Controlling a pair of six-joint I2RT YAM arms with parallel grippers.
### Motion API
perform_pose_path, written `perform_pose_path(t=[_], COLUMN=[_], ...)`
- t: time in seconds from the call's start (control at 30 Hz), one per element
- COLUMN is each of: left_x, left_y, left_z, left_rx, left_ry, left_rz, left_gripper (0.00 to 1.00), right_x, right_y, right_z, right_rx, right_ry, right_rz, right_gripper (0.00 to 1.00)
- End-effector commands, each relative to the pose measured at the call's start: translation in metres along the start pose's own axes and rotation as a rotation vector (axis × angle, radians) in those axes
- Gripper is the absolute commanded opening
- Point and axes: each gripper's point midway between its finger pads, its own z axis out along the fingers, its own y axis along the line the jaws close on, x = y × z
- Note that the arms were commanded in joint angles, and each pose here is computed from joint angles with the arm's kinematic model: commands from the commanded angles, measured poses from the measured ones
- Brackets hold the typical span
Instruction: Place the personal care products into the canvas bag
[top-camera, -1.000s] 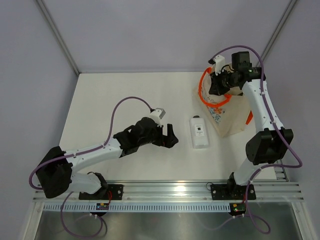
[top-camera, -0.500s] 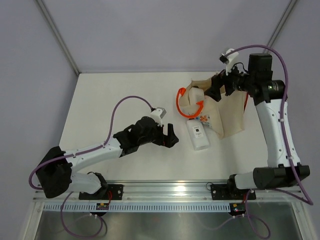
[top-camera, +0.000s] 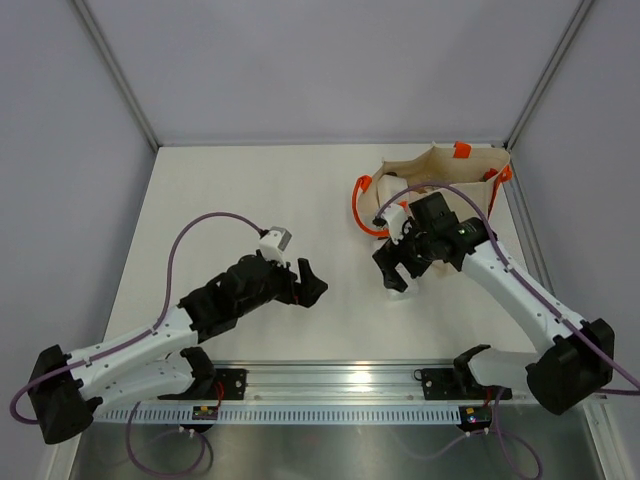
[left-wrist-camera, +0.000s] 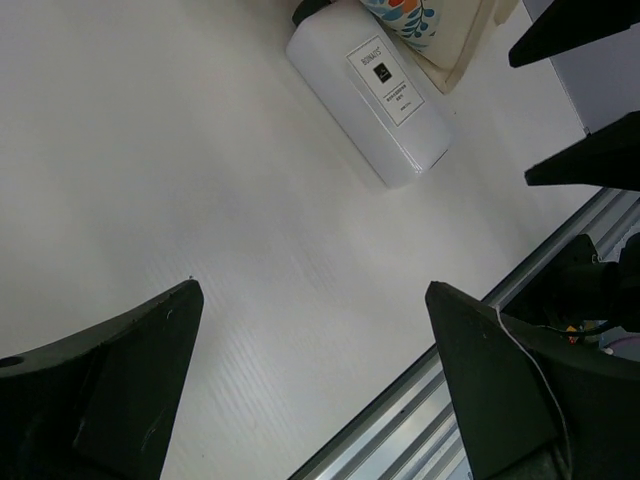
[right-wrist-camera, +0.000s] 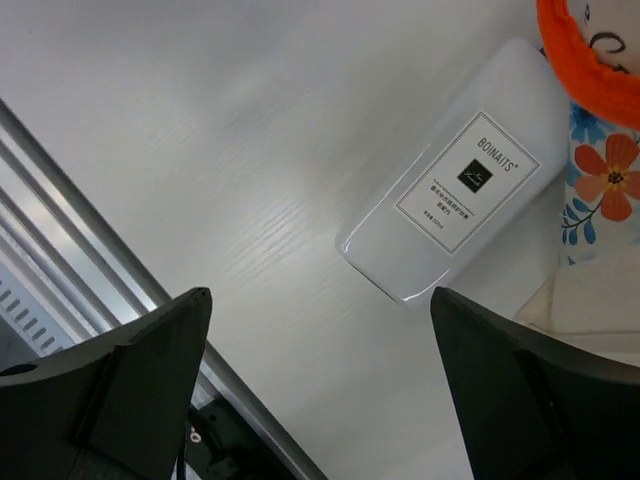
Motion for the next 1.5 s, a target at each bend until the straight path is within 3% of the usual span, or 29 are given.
perform_pose_path(t=[0.0, 0.23, 0.53, 0.97, 1.13, 1.47], left_x=[0.003, 0.013, 0.019, 0.024, 0.022, 0.017], left_y=[0.013, 0.019, 0.02, 0.023, 0.022, 0.016], left_z=[-0.008, -0.007, -0.003, 0.001, 0.002, 0.005], left_rx=[-0.045, -0.049, -0.041, -0.048, -0.046, -0.033], left_ry=[-0.044, -0.037, -0.02, -0.005, -0.01, -0.007], left_rz=[-0.046, -0.066, -0.059, -0.033, -0.027, -0.023], left_gripper=[0.99, 0.99, 0.99, 0.99, 0.99, 0.99], right_x=[0.003, 0.012, 0.029, 0.055, 0.047, 0.054], right_y=[-0.033, -0.057, -0.065, -0.064, -0.081, -0.075], right_z=[0.018, 0.056, 0.092, 0.109, 0.084, 0.082], right_rx=[0.219, 0.496, 0.504, 0.406, 0.522, 0.477], right_ry=[0.041, 0.144, 0.26, 0.406, 0.361, 0.365], right_rz=[0.134, 0.191, 0.201, 0.195, 0.177, 0.143], right_gripper=[1.0, 1.0, 1.0, 1.0, 0.99, 1.0])
